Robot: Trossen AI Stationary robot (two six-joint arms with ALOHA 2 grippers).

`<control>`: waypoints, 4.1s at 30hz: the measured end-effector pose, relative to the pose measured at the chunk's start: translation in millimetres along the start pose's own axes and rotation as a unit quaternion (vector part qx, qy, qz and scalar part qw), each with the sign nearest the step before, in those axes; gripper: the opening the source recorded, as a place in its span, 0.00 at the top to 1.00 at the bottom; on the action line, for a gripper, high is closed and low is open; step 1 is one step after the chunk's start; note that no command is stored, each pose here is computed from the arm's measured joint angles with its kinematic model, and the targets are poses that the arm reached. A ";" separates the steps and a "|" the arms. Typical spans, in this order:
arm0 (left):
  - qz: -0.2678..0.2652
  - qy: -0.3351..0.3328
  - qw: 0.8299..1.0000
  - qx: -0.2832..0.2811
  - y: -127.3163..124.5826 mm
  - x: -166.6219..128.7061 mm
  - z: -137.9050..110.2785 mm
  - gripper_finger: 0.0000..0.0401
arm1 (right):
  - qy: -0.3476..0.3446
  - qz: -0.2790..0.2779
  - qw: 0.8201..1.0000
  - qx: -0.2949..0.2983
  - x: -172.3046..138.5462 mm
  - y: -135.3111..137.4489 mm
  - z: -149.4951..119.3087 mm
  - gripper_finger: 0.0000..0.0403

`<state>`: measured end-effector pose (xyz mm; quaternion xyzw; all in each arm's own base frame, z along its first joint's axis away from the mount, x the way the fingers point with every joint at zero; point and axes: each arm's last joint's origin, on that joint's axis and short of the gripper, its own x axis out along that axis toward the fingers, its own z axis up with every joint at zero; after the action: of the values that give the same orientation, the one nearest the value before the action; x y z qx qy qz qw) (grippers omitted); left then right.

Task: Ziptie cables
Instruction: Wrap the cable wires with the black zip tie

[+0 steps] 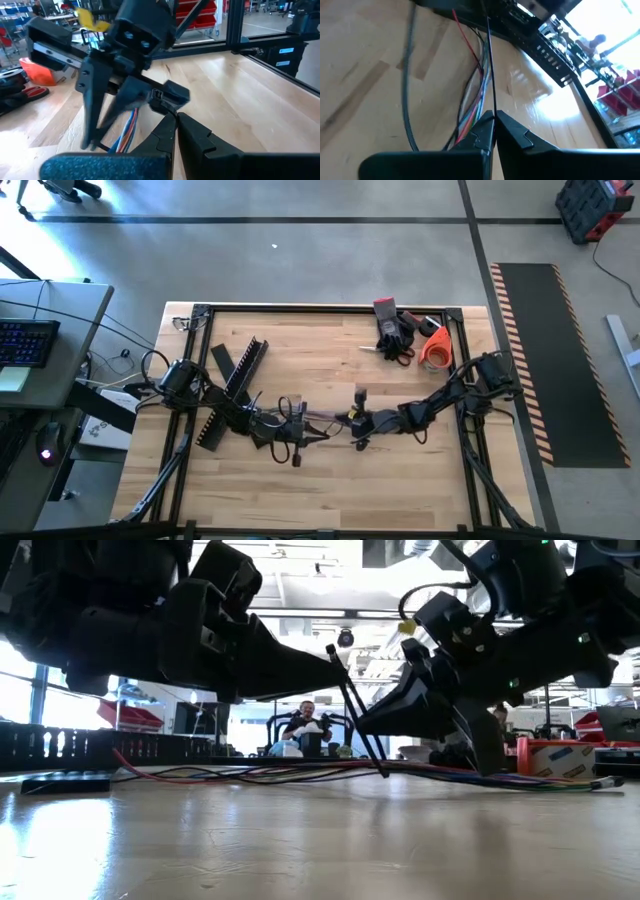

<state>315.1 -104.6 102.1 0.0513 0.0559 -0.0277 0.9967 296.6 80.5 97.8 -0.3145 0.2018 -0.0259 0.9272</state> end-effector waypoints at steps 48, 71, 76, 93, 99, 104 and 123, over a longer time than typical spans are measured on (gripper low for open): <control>-0.001 -0.009 1.000 0.010 1.6 0.4 1.8 1.00 | 0.019 0.003 0.998 0.056 4.9 0.3 4.5 1.00; 0.012 0.015 0.998 -0.055 14.3 3.8 -3.8 1.00 | -0.001 0.002 1.000 0.003 6.3 -1.1 11.2 1.00; 0.016 0.015 0.997 -0.068 18.3 4.8 -4.0 1.00 | -0.003 0.002 1.000 -0.020 5.4 0.3 12.3 1.00; -0.024 0.020 0.990 -0.136 29.0 7.6 -5.4 1.00 | -0.001 -0.024 0.985 -0.173 9.0 1.1 29.9 1.00; -0.049 0.026 0.977 -0.205 31.7 8.2 -5.7 1.00 | 0.033 -0.054 0.967 -0.247 8.8 0.6 30.5 1.00; -0.052 0.030 0.964 -0.258 41.5 9.8 -6.5 1.00 | 0.043 -0.058 0.956 -0.283 8.7 0.3 29.9 1.00; -0.066 0.074 0.939 -0.330 56.6 11.1 -14.9 1.00 | 0.030 -0.046 0.942 -0.331 5.6 6.2 33.3 1.00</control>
<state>327.9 -47.4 91.7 -0.2822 0.1384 -0.0693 0.9468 314.3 103.6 116.1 -0.6115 0.2120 -0.0093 0.7623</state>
